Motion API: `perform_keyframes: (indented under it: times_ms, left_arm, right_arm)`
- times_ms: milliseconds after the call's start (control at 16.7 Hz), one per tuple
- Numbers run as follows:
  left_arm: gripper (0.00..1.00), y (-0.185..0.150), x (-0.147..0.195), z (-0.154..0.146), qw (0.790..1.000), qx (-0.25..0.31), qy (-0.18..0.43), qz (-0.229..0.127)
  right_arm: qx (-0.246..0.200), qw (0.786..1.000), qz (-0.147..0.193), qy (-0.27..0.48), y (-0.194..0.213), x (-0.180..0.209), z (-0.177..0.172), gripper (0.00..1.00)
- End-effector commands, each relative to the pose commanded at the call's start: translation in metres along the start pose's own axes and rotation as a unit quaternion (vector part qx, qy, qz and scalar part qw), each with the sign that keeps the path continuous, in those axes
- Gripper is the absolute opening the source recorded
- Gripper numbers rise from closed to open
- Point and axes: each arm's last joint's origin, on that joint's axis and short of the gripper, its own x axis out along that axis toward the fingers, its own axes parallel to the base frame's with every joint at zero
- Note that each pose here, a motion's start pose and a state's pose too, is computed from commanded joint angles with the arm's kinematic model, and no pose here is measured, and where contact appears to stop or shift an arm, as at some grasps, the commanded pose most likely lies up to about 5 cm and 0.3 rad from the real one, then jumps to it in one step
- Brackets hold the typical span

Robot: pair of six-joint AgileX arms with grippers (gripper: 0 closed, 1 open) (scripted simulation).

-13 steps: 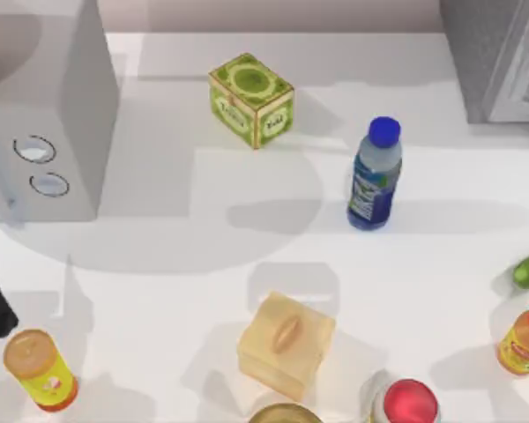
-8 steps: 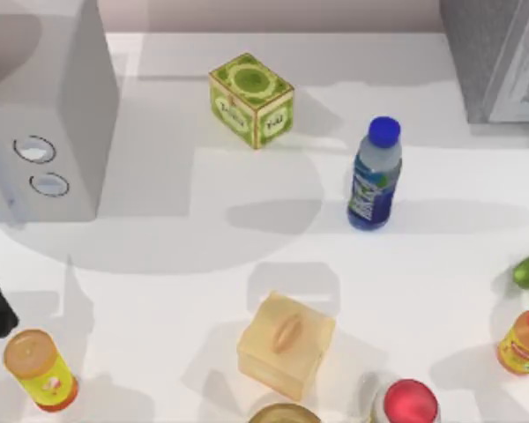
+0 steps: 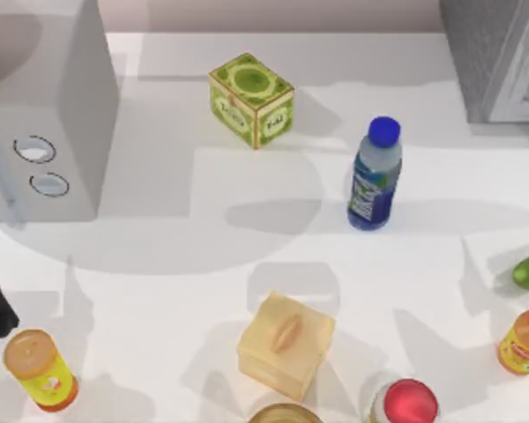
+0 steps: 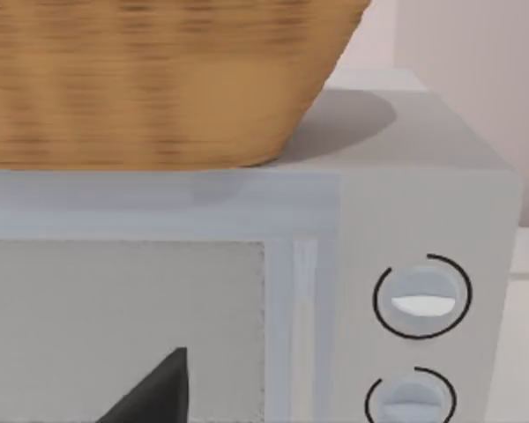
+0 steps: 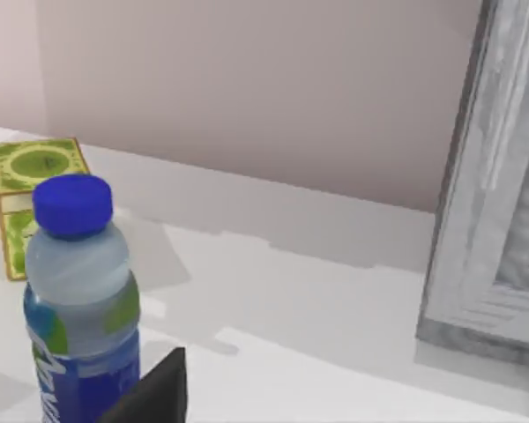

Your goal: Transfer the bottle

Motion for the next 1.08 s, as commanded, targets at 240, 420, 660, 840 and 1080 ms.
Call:
perform_keyframes:
  times_ms: [240,420,660,840,1080]
  left_arm:
    - [1.00,0.000,0.000,0.000,1.000,0.000,0.000,0.000]
    - [1.00,0.000,0.000,0.000,1.000,0.000,0.000,0.000]
    - [1.00,0.000,0.000,0.000,1.000,0.000,0.000,0.000]
    - [1.00,0.000,0.000,0.000,1.000,0.000,0.000,0.000]
    - [1.00,0.000,0.000,0.000,1.000,0.000,0.000,0.000]
  right_arm:
    - [-0.004,0.996,0.075,0.039,-0.002,0.049,-0.012,1.00]
    - [-0.004,0.990,0.128,0.053,0.000,0.086,-0.032,1.00]
    - [-0.007,0.981,0.189,0.050,0.006,0.118,-0.061,1.00]
    - [-0.006,0.974,0.221,0.050,0.012,0.126,-0.079,1.00]
    - [-0.005,0.972,0.231,0.051,0.014,0.126,-0.084,1.00]
